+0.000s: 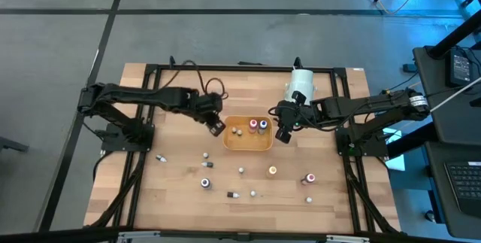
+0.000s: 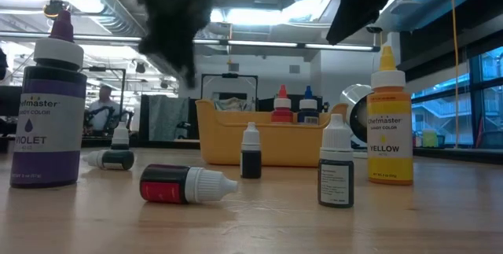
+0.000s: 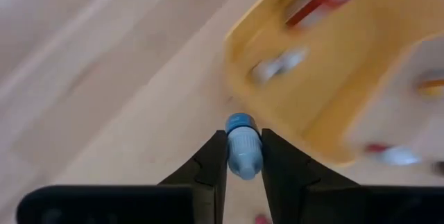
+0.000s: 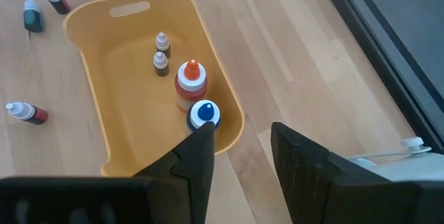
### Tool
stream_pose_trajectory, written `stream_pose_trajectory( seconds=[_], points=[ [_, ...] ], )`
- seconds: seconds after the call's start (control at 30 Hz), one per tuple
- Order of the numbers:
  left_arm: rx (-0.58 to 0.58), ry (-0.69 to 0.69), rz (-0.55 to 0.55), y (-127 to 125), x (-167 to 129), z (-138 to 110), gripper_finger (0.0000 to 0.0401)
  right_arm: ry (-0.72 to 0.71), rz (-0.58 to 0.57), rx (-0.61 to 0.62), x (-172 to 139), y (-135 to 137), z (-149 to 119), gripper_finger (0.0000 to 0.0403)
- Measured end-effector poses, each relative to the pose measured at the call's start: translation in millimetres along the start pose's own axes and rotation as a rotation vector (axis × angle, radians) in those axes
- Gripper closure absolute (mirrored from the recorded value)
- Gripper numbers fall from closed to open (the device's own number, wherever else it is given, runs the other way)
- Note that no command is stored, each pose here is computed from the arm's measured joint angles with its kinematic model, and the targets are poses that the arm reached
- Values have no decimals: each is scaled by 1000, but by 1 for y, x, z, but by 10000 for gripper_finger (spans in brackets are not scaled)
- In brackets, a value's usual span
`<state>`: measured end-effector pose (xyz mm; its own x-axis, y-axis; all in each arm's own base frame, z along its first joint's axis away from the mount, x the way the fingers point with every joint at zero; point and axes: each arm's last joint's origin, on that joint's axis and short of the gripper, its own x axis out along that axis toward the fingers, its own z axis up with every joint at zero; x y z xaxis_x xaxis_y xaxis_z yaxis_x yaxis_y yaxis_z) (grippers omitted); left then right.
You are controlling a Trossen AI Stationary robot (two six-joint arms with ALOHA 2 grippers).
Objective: Pick & Place food coloring
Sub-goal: Put the top small blue food coloring bottle into the yellow bin
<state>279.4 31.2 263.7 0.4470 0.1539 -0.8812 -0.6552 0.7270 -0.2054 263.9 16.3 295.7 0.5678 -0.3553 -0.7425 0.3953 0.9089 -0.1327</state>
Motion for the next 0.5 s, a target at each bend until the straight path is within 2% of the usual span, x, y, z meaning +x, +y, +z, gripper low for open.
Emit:
stream_pose_trajectory(
  seconds=[0.1,0.2,0.5],
  points=[
    [51,-58,-45,-11,-13,14,336,0,0,2,0,0,0,258],
    [108,-49,-48,-22,-8,18,336,0,0,2,0,0,0,258],
    [292,97,-14,-62,55,16,337,-1,0,3,0,0,0,258]
  ],
)
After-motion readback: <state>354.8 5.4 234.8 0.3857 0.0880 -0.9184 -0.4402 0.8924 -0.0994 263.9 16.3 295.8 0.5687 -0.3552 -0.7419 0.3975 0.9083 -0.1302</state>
